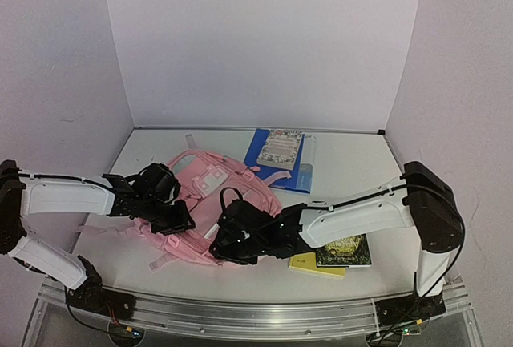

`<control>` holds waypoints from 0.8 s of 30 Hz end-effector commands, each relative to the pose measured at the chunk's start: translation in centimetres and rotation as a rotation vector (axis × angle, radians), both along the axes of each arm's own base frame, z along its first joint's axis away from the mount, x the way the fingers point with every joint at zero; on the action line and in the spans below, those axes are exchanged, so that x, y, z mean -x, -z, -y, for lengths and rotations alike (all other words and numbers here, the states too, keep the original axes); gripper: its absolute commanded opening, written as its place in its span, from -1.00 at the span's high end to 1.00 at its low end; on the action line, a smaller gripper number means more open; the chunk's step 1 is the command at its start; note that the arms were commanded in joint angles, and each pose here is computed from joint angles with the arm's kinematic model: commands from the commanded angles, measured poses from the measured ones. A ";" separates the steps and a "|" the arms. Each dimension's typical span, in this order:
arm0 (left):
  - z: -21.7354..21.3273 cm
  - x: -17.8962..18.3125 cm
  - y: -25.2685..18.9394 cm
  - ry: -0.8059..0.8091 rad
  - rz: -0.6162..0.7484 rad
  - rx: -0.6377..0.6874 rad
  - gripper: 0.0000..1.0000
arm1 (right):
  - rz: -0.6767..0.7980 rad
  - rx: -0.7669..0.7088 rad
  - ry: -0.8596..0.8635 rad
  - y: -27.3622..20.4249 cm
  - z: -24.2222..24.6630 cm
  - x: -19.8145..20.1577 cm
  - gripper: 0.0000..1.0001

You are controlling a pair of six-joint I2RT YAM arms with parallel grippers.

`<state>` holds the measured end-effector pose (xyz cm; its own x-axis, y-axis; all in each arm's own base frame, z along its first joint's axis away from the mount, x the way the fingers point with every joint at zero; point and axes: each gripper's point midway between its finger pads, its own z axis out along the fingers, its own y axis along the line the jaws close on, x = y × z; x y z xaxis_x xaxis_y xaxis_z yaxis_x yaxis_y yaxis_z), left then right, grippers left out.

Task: Pack the student bag
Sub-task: Zip the student bag at the center of the board.

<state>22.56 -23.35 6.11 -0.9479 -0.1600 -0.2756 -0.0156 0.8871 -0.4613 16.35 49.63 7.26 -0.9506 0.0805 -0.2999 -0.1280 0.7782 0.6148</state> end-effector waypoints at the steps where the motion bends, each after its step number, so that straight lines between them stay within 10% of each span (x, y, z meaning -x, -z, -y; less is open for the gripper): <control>1: 0.2 -0.5 0.0 -0.016 0.020 0.020 0.55 | 0.005 -0.031 0.048 -0.3 -1.4 -0.8 0.30; 24: 1.0 0.3 -0.5 0.018 0.048 0.129 1.00 | -0.101 -0.053 0.220 3.1 -3.0 -1.8 0.51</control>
